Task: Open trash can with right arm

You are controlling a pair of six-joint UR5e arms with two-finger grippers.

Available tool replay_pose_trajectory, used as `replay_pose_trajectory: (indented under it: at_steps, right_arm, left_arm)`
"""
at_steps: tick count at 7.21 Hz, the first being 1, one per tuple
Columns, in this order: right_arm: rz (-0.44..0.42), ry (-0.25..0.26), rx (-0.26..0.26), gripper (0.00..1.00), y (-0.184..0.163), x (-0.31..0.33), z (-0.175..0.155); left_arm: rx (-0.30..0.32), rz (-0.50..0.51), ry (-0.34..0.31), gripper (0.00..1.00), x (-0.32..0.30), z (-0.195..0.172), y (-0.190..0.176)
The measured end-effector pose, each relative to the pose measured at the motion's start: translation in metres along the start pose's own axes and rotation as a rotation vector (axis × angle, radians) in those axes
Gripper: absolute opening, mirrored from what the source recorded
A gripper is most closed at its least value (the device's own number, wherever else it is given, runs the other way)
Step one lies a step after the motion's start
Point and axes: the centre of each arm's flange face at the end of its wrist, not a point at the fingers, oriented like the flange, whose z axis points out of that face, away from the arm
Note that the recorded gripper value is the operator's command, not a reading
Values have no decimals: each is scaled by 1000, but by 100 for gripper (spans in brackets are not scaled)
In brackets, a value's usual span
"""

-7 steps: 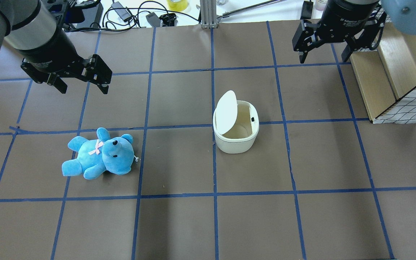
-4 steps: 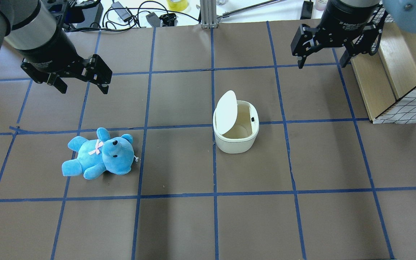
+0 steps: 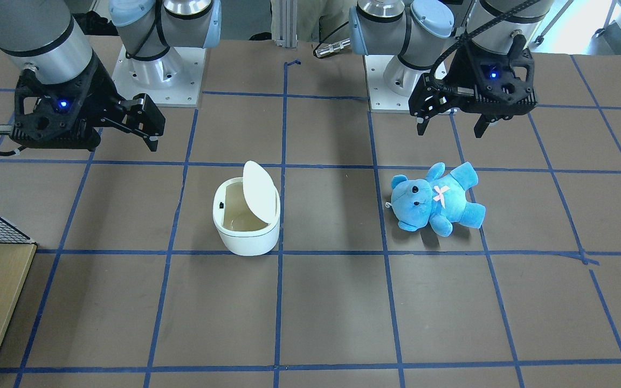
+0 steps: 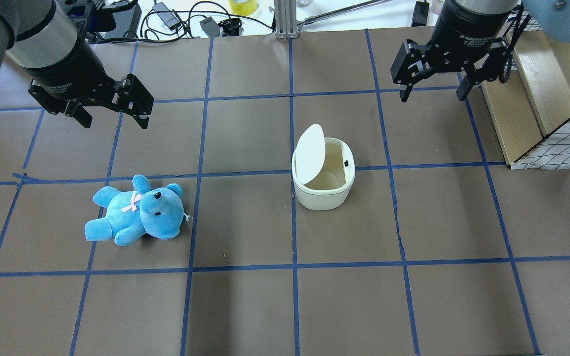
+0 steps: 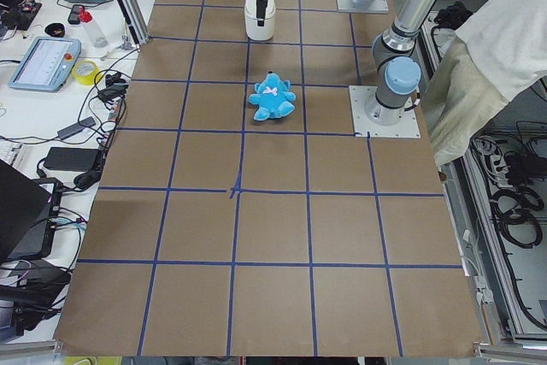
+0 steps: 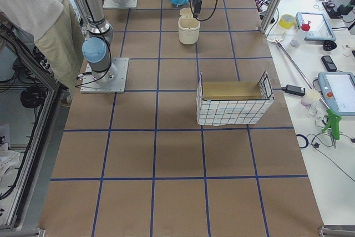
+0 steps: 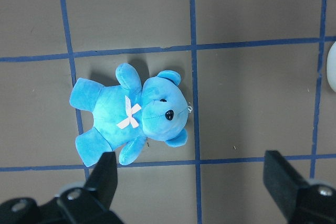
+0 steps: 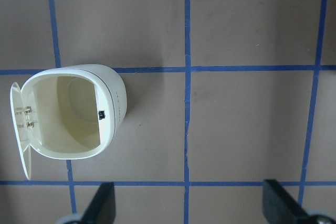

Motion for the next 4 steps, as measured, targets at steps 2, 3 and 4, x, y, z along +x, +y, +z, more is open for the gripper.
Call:
replay_pose_trajectory:
  at_steps: [2,3,4]
  right_arm:
    - [4,5,-10,100,0,2,1]
    - [6,9,-13,100,0,3,1]
    - [7,11,-18,100,0,3,2]
  left_arm:
    - [0,0,0,100,0,0,0]
    - [0,0,0,100,0,0,0]
    - [0,0,0,100,0,0,0]
